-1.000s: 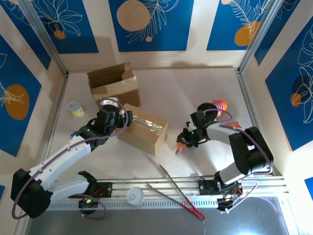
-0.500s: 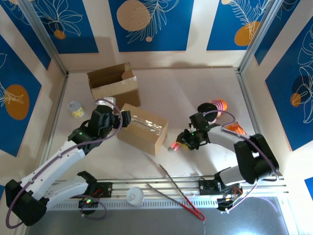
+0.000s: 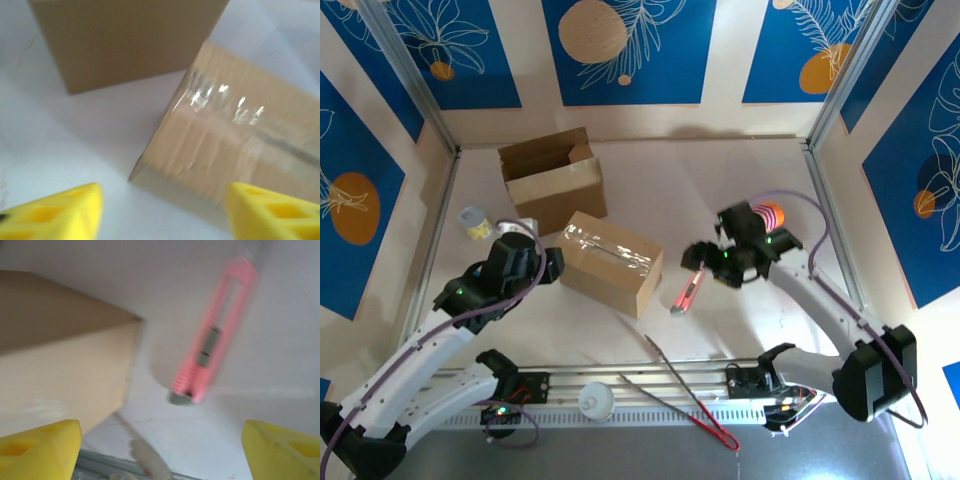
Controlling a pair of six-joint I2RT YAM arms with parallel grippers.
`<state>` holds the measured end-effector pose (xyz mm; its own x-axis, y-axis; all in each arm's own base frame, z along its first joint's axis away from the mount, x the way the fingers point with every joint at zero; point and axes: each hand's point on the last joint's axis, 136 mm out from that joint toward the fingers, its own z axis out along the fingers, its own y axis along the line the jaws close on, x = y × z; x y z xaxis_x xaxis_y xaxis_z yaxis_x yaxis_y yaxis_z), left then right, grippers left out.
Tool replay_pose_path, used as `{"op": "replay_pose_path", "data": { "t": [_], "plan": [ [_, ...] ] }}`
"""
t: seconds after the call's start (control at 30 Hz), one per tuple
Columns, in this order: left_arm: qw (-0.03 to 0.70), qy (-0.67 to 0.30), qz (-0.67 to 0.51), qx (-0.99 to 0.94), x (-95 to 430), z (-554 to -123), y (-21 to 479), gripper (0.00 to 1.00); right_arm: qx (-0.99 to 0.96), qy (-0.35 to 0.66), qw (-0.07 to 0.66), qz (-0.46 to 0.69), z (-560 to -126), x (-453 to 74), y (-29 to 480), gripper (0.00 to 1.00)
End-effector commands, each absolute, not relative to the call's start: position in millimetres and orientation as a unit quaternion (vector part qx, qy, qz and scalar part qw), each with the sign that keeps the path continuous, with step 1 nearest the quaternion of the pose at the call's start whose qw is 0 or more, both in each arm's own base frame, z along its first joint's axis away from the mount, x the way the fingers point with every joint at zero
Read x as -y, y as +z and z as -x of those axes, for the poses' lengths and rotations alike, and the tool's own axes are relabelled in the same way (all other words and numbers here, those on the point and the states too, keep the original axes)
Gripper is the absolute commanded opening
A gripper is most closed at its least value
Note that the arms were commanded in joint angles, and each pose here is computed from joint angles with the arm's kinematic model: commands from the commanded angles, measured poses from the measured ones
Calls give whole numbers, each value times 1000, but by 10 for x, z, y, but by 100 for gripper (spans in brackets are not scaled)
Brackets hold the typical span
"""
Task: Unpack the express box
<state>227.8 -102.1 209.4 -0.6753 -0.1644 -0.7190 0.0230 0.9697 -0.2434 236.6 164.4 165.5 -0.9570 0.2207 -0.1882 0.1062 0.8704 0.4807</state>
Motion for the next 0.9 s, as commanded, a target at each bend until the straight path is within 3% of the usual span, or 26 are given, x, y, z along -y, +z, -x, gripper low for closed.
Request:
{"op": "replay_pose_path", "data": {
  "t": [0.0, 0.13, 0.33, 0.53, 0.87],
  "plan": [
    [306, -104, 93, -942, 787, -1788, 1651, 47, -959, 247, 133, 47, -2577, -1873, 2036, 85],
    [273, -126, 109, -947, 903, -1773, 1303, 44, -940, 292, 136, 114, -3025, -2305, 2209, 86],
    [295, -114, 119, -941, 1170, -2326, 1193, 42, -916, 379, 100, 87, -3316, -2844, 1929, 86],
    [293, -92, 112, -945, 1309, -2786, 1126, 42, -915, 383, 109, 73, -3086, -3116, 1837, 86],
    [288, -103, 118, -945, 1322, -3133, 996, 43, -931, 346, 113, 11, -2825, -2946, 1611, 86]
  ]
}}
